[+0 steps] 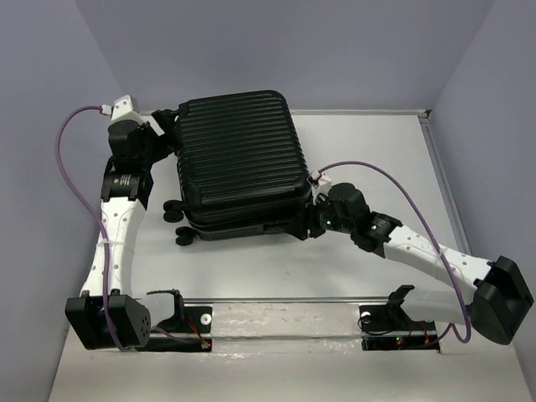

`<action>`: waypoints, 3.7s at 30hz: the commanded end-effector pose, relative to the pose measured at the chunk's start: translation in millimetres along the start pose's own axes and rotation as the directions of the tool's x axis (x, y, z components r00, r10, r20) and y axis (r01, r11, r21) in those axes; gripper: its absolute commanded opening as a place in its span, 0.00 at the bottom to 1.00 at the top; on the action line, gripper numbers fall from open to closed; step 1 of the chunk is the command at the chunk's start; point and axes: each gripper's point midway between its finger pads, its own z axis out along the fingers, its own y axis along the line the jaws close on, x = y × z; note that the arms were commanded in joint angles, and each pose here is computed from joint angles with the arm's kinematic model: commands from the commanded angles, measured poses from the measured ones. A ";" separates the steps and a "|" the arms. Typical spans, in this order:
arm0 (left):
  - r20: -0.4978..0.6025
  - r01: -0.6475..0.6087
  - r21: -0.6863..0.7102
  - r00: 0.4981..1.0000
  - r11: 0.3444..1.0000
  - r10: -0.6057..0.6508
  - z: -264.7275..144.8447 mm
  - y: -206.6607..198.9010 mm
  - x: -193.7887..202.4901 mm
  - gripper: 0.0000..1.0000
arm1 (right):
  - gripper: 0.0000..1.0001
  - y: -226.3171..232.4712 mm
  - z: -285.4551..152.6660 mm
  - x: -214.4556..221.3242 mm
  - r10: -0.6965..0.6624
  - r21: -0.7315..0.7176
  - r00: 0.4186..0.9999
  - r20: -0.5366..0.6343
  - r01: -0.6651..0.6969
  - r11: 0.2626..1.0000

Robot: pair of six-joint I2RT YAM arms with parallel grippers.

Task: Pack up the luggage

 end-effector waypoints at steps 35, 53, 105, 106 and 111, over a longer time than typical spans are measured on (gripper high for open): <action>-0.416 0.168 0.503 0.907 0.848 0.067 -126.7 -64.5 194.9 0.59 | 0.91 -95.3 -10.2 -148.4 -0.011 0.215 0.957 0.288 -0.053 0.975; -0.504 0.373 0.748 0.857 0.549 0.105 -184.3 -197.5 220.8 0.06 | 0.29 -164.7 -76.0 -66.8 0.143 0.423 0.939 0.312 -0.272 0.864; -0.400 0.349 0.137 0.876 0.927 -0.271 53.0 -36.8 225.7 0.20 | 0.25 -195.2 32.5 -120.6 0.190 0.281 0.972 0.141 -0.223 0.933; -0.400 0.339 0.132 0.878 0.932 -0.263 45.0 -33.0 231.9 0.20 | 0.26 -192.3 38.1 -126.2 0.185 0.251 0.974 0.131 -0.213 0.944; -0.396 0.305 0.194 0.894 0.932 -0.210 -17.4 -34.0 260.0 0.18 | 0.43 -166.9 69.9 -172.1 0.153 0.037 0.987 0.057 -0.155 0.987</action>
